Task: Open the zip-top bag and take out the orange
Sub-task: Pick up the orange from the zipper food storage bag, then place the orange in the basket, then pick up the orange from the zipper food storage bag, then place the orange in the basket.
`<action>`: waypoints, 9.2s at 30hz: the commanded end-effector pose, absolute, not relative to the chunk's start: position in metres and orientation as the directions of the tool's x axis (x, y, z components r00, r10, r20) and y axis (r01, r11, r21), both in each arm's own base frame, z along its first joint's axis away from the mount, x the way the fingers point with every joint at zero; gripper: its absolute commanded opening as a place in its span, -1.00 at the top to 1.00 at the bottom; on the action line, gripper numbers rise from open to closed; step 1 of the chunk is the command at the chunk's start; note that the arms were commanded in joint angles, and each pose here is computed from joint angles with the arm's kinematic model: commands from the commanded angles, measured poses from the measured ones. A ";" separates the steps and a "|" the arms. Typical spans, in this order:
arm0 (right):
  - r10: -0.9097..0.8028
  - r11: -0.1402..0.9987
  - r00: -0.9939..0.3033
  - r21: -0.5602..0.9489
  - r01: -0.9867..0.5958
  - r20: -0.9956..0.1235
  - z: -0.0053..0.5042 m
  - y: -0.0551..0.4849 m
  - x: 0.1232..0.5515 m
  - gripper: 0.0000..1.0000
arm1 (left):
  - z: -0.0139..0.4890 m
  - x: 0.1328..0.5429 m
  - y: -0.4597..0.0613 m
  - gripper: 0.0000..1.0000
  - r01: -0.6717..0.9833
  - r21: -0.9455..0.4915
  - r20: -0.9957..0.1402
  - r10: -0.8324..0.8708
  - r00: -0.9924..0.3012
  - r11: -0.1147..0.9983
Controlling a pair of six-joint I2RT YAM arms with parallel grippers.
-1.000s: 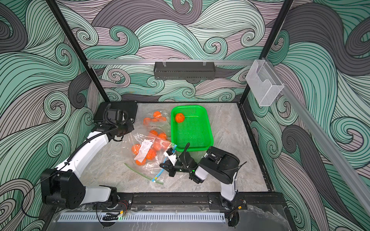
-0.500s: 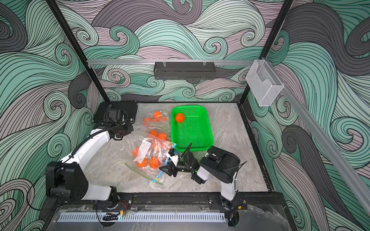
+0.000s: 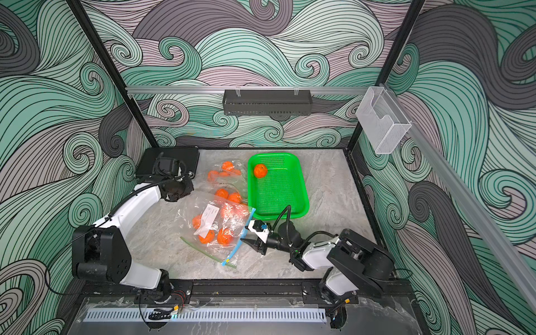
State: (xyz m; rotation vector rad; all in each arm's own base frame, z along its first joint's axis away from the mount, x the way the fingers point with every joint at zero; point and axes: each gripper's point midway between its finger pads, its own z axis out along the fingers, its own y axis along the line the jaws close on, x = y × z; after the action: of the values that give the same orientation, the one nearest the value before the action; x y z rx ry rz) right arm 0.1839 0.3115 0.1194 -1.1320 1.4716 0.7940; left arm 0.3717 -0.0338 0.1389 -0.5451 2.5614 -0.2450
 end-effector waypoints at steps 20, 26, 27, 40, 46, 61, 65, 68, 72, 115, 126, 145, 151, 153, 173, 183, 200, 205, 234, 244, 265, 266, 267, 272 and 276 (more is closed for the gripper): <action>-0.418 0.191 0.057 -0.149 -0.970 -0.907 0.068 0.366 0.203 0.11 | 0.141 0.373 -0.031 1.00 -0.335 -0.281 -0.416 -0.429 -0.802 0.899; -0.409 0.083 0.137 -0.187 -0.979 -0.902 0.067 0.392 0.188 -0.42 | 0.139 0.372 -0.031 1.00 -0.337 -0.282 -0.407 -0.430 -0.806 0.898; -0.409 0.067 0.145 -0.188 -0.980 -0.901 0.065 0.395 0.184 -0.47 | 0.139 0.372 -0.031 1.00 -0.337 -0.281 -0.408 -0.430 -0.806 0.898; -0.479 0.040 0.141 -0.182 -0.983 -0.866 0.033 0.428 0.187 -0.64 | 0.138 0.370 -0.031 1.00 -0.341 -0.288 -0.397 -0.436 -0.808 0.895; -0.436 0.069 0.094 -0.138 -0.988 -0.895 0.055 0.414 0.176 -0.21 | 0.136 0.367 -0.029 1.00 -0.347 -0.283 -0.393 -0.439 -0.808 0.894; -0.472 0.271 -0.235 0.114 -0.956 -0.850 0.092 0.316 0.133 0.01 | 0.135 0.364 -0.021 1.00 -0.375 -0.271 -0.387 -0.457 -0.801 0.887; -0.425 0.322 -0.212 0.071 -0.944 -0.880 0.138 0.300 0.142 -0.13 | 0.135 0.364 -0.020 1.00 -0.378 -0.276 -0.384 -0.462 -0.799 0.884; -0.314 0.484 -0.303 0.123 -0.867 -0.900 0.172 0.278 0.193 -0.08 | 0.135 0.364 -0.020 1.00 -0.378 -0.278 -0.383 -0.463 -0.799 0.883; -0.213 0.676 -0.382 0.147 -0.723 -0.899 0.201 0.245 0.275 -0.08 | 0.135 0.363 -0.020 1.00 -0.377 -0.283 -0.385 -0.465 -0.797 0.882; -0.069 0.962 -0.753 0.157 -0.225 -0.655 0.055 0.188 0.572 -0.49 | 0.137 0.365 -0.028 1.00 -0.357 -0.350 -0.369 -0.477 -0.798 0.866; -0.068 0.963 -0.660 0.123 -0.238 -0.748 0.145 0.176 0.545 -0.61 | 0.135 0.367 -0.029 1.00 -0.354 -0.366 -0.357 -0.481 -0.801 0.861; -0.333 0.606 -0.397 0.128 -0.785 -0.855 0.130 0.278 0.226 0.43 | 0.135 0.368 -0.025 1.00 -0.362 -0.365 -0.360 -0.488 -0.795 0.858; -0.409 0.484 -0.319 0.093 -0.870 -0.855 0.112 0.305 0.202 0.49 | 0.135 0.367 -0.025 1.00 -0.363 -0.369 -0.356 -0.490 -0.796 0.856; -0.418 0.453 -0.289 0.078 -0.888 -0.861 0.111 0.317 0.200 0.51 | 0.136 0.367 -0.025 1.00 -0.361 -0.371 -0.360 -0.490 -0.794 0.856; -0.427 0.200 -0.104 0.018 -0.980 -0.898 0.085 0.399 0.205 0.39 | 0.133 0.367 -0.025 1.00 -0.365 -0.367 -0.351 -0.490 -0.798 0.856; -0.378 0.060 0.019 -0.045 -0.997 -0.926 0.078 0.439 0.204 -0.21 | 0.133 0.367 -0.026 1.00 -0.364 -0.368 -0.348 -0.490 -0.799 0.855; -0.352 -0.017 0.117 -0.118 -0.993 -0.929 0.065 0.490 0.195 -0.74 | 0.130 0.367 -0.026 1.00 -0.368 -0.368 -0.340 -0.492 -0.801 0.854; -0.346 -0.027 0.101 -0.098 -0.995 -0.933 0.062 0.506 0.193 -0.76 | 0.130 0.366 -0.025 1.00 -0.368 -0.366 -0.340 -0.491 -0.802 0.855; -0.352 0.244 -0.075 -0.014 -0.970 -0.933 0.076 0.426 0.197 -0.06 | 0.129 0.365 -0.024 1.00 -0.372 -0.358 -0.340 -0.491 -0.802 0.856; -0.355 0.354 -0.198 0.064 -0.933 -0.914 0.082 0.368 0.196 -0.02 | 0.128 0.364 -0.022 1.00 -0.374 -0.348 -0.343 -0.488 -0.803 0.860; -0.375 0.518 -0.286 0.056 -0.854 -0.882 0.148 0.277 0.172 -0.02 | 0.129 0.365 -0.024 1.00 -0.371 -0.354 -0.342 -0.488 -0.803 0.858; -0.371 0.524 -0.279 0.048 -0.851 -0.886 0.154 0.274 0.173 -0.02 | 0.129 0.365 -0.023 1.00 -0.372 -0.354 -0.342 -0.489 -0.802 0.858; -0.371 0.530 -0.270 0.036 -0.847 -0.889 0.161 0.271 0.174 -0.02 | 0.129 0.365 -0.023 1.00 -0.371 -0.354 -0.343 -0.489 -0.802 0.858; -0.340 0.606 -0.258 -0.001 -0.796 -0.904 0.187 0.252 0.197 -0.03 | 0.128 0.364 -0.023 1.00 -0.374 -0.353 -0.340 -0.490 -0.803 0.858; -0.237 0.731 -0.329 0.055 -0.680 -0.914 0.212 0.230 0.246 -0.02 | 0.127 0.365 -0.023 1.00 -0.376 -0.352 -0.337 -0.491 -0.803 0.857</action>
State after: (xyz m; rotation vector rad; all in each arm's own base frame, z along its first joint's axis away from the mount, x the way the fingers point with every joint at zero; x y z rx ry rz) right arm 0.2185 0.2441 0.1950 -0.8330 1.8679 0.5740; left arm 0.3682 -0.0262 0.1320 -0.6175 2.5900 -0.3865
